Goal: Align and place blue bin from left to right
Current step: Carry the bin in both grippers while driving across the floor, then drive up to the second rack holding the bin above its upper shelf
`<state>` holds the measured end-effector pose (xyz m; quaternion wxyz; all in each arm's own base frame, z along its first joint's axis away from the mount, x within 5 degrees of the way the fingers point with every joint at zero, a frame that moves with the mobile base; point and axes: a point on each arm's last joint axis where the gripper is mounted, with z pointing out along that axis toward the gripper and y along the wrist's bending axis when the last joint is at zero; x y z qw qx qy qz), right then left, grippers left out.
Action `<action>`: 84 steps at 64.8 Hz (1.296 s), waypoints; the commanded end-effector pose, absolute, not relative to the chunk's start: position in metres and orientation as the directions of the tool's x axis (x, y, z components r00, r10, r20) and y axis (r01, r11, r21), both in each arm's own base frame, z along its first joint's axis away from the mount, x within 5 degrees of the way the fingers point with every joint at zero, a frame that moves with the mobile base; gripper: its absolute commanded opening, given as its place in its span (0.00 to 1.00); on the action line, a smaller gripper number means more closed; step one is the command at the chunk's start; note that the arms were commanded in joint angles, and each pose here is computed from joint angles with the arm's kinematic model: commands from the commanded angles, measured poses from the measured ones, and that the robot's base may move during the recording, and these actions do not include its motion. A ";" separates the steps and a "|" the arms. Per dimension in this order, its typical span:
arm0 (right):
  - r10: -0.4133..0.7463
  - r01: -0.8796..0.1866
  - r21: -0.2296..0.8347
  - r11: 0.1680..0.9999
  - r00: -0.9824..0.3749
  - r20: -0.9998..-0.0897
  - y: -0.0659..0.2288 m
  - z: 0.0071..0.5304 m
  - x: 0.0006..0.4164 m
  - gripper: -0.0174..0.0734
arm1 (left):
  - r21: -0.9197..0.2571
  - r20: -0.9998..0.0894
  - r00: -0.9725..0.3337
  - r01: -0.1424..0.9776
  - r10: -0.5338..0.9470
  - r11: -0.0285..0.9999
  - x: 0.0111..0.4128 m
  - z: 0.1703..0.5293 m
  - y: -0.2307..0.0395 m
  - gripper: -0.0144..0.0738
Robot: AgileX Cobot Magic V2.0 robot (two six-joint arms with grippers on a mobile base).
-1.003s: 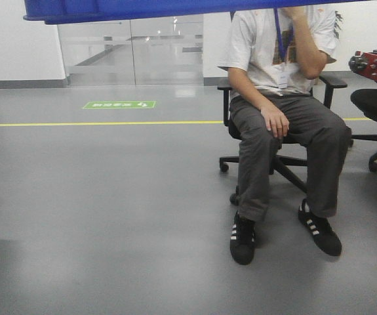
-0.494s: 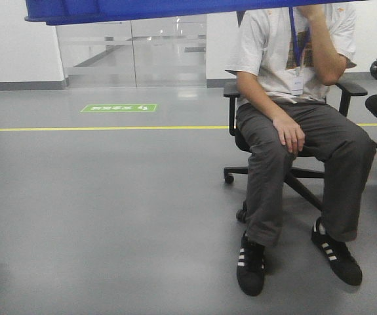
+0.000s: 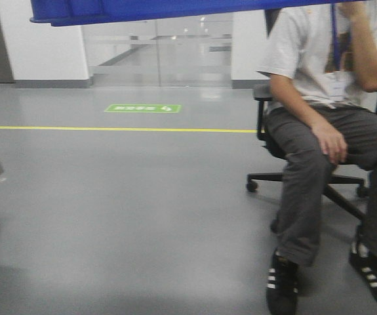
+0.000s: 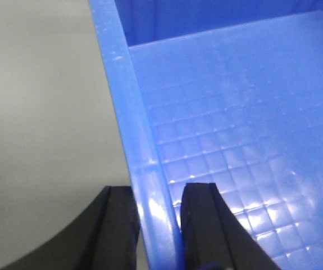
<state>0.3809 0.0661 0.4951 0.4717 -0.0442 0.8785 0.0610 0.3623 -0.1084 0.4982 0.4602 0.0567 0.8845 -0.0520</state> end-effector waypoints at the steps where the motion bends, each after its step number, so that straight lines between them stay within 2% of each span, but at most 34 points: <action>1: -0.023 -0.150 0.044 0.988 -0.415 -0.909 0.064 0.520 0.372 0.12 | -0.027 -0.873 -0.484 0.177 0.063 0.984 0.356 0.514 -0.109 0.04; 84: -0.023 -0.150 0.044 0.988 -0.415 -0.909 0.064 0.520 0.372 0.12 | -0.010 -0.874 -0.481 0.163 0.071 0.986 0.356 0.514 -0.107 0.04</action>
